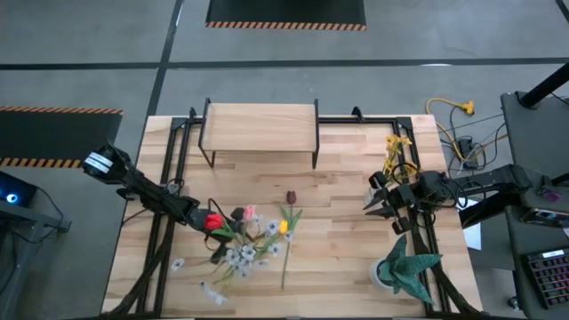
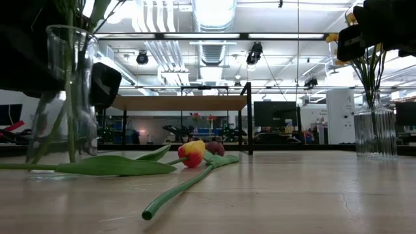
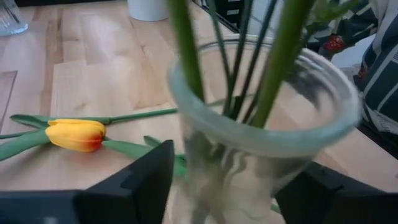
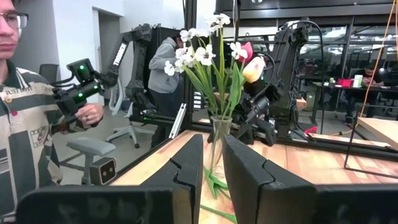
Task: Pick and place flowers into a vace then onto a shelf
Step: Move the left transparent vase to the center
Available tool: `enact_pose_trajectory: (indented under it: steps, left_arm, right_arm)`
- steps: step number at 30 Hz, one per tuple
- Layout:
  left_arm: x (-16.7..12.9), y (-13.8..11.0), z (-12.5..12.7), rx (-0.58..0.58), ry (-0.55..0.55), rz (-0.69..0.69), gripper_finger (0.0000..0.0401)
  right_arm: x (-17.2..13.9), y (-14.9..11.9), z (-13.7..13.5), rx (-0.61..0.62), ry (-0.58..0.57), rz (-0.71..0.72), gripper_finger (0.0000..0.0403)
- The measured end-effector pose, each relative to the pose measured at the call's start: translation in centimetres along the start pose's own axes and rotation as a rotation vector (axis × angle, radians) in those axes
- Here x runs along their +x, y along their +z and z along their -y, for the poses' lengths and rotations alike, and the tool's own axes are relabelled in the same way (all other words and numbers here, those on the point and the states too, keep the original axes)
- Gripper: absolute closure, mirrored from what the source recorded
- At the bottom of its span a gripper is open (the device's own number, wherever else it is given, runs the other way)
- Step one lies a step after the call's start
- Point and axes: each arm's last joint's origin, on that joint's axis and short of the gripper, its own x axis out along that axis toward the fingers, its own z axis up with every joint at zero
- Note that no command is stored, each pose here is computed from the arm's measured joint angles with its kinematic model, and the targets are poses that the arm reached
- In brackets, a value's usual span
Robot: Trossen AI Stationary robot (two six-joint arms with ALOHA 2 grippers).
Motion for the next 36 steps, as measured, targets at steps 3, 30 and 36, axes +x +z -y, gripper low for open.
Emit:
enact_pose_trajectory:
  steps: [3, 30, 36]
  left_arm:
    - [0.0, 0.0, 0.0, 0.003, 0.001, 0.003, 0.022]
    - [-1.5, 0.0, -6.9, -0.072, 0.597, 0.006, 0.0225]
    - [-2.1, -0.1, -8.5, -0.136, 0.668, 0.017, 0.0225]
  right_arm:
    - [0.0, 0.0, 0.0, 0.0, 0.0, 0.0, 0.0351]
    - [0.0, 0.0, 0.0, -0.018, 0.0, 0.0, 0.0351]
    - [0.0, 0.0, 0.0, -0.018, 0.0, 0.0, 0.0351]
